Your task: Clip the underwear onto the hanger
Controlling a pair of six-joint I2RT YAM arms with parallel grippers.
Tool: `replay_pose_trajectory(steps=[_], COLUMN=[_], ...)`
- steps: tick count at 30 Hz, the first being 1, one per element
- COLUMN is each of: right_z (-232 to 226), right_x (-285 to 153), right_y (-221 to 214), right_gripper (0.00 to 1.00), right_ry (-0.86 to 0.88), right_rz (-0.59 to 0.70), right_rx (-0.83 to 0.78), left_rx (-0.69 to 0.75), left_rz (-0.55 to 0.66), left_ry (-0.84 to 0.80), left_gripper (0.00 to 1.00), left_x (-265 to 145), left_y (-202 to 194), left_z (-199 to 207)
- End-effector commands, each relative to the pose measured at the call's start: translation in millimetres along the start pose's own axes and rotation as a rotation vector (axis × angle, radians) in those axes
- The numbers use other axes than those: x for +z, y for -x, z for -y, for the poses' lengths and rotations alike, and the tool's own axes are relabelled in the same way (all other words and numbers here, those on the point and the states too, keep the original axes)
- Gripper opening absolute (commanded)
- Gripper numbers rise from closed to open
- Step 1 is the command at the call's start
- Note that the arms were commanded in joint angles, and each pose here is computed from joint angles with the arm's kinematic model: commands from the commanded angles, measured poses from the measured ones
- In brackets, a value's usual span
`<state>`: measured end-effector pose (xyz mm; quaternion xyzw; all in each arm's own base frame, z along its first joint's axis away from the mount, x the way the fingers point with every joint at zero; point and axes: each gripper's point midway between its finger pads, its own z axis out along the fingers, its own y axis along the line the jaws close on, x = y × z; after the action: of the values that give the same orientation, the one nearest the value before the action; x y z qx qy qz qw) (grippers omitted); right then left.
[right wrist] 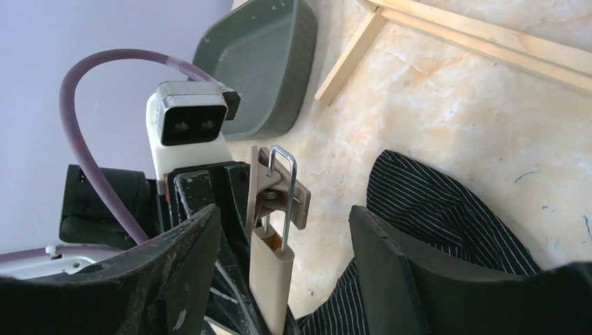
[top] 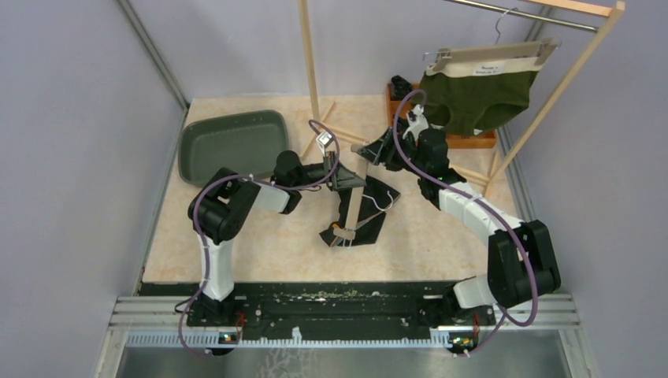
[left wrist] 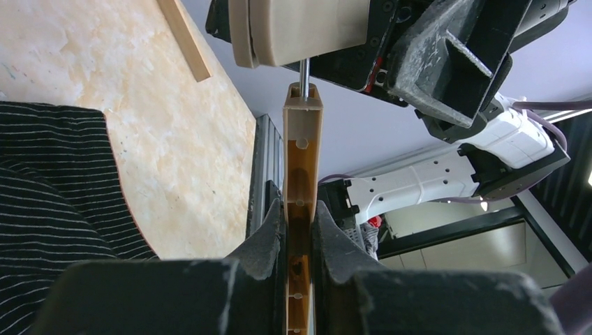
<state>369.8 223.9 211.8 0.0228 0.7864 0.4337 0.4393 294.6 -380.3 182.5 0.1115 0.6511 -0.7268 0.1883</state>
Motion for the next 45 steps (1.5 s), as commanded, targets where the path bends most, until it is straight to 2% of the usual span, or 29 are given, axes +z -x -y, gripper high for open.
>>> replay_pose_trajectory(steps=[1,7,9,12,14,16,20,21,23,25,26,28,33,39,40,41,42,45], right_z=[-21,-20,-20,-19,-18,-18,-17,-17,-17,-17,-14,-11,-2,14,18,21,24,33], right_x=[2,5,5,5,4,3,0,-1,-3,-6,-7,-12,-30,-50,-53,-57,-60,-66], right_y=[27,28,28,30,31,32,34,35,35,37,37,37,29,9,6,3,0,-10], right_gripper=[0.66,0.62,0.55,0.35,0.15,0.0,0.0,0.0,0.0,0.0,0.0,0.0,0.0,0.0,0.0,0.0,0.0,0.0], right_ry=[0.076,0.077,0.079,0.073,0.069,0.066,0.054,0.051,0.044,0.034,0.018,-0.004,-0.063,-0.12,-0.128,-0.135,-0.142,-0.157], right_rz=[0.08,0.085,0.087,0.096,0.109,0.118,0.134,0.139,0.144,0.153,0.157,0.162,0.174,0.188,0.197,0.207,0.213,0.228], right_rx=[-0.04,-0.034,-0.034,-0.033,-0.03,-0.03,-0.037,-0.038,-0.042,-0.047,-0.048,-0.06,-0.071,-0.048,-0.039,-0.032,-0.025,-0.003], left_rx=[0.051,0.045,0.044,0.039,0.037,0.031,0.018,0.014,0.009,0.005,0.004,0.008,0.023,0.046,0.051,0.045,0.064,0.13], left_rz=[-0.021,-0.026,-0.026,-0.025,-0.023,-0.024,-0.027,-0.028,-0.026,-0.016,-0.008,0.011,0.077,0.181,0.192,0.196,0.197,0.166], left_ry=[-0.054,-0.054,-0.055,-0.053,-0.054,-0.057,-0.071,-0.072,-0.069,-0.061,-0.054,-0.037,0.032,0.256,0.295,0.352,0.395,0.513], left_gripper=[0.0,0.0,0.0,0.0,0.0,0.0,0.01,0.06,0.27,0.51,0.69,0.85,0.87,0.88,0.9,0.97,0.99,1.0], left_x=[7,8,8,8,7,7,8,9,9,7,6,2,-9,-13,-13,-14,-12,-1], left_y=[2,-1,-1,-2,-3,-3,-3,-3,-2,0,2,7,22,40,42,42,45,46], left_z=[13,12,12,11,10,10,9,8,6,4,3,1,-7,-41,-46,-55,-59,-71])
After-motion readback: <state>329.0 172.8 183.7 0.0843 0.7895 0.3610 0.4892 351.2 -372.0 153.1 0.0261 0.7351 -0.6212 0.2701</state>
